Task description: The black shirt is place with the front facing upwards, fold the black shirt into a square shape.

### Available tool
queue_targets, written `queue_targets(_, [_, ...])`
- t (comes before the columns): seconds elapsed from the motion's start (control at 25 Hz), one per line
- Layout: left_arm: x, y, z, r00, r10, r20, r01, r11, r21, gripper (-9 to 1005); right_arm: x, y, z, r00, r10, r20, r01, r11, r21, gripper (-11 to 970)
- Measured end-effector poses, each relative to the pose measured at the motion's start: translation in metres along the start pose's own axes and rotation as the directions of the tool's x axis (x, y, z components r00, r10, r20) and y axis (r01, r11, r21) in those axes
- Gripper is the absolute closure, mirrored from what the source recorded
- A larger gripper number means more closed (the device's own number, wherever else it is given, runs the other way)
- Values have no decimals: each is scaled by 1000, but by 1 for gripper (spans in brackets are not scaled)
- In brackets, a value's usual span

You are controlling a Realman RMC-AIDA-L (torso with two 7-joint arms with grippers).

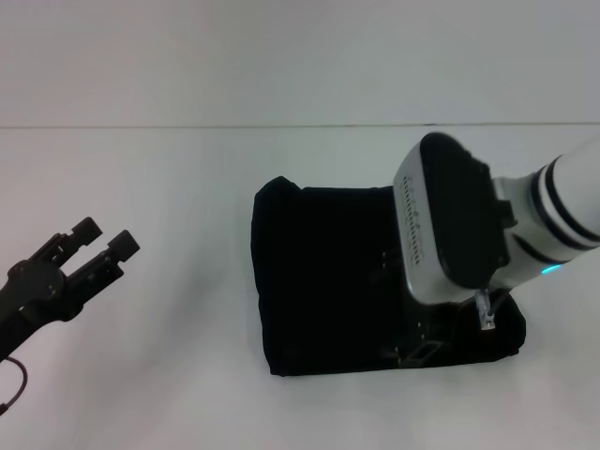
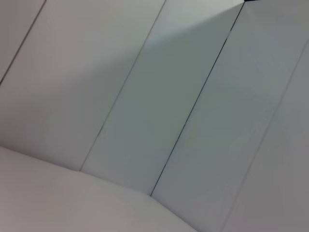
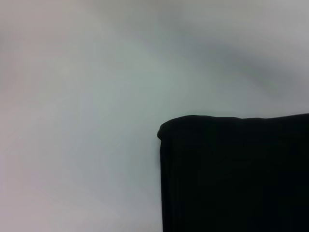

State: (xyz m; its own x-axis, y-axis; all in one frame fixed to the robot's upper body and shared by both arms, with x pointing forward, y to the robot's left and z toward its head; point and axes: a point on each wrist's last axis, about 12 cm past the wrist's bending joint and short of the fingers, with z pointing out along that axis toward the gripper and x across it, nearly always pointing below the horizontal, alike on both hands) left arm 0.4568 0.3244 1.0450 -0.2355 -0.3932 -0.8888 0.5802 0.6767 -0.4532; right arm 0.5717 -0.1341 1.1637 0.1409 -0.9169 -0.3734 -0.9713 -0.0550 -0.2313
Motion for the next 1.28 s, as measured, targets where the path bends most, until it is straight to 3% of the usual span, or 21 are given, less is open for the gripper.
queue_targets(0.76, [0, 3, -7, 1000, -2, 28, 3, 999, -42, 148, -7, 16, 29, 986, -143, -88, 146, 989, 28, 45])
queue_targets(1.28, [2, 2, -8, 1000, -10, 29, 11, 999, -46, 148, -2, 8, 33, 984, -148, -103, 159, 981, 110, 46])
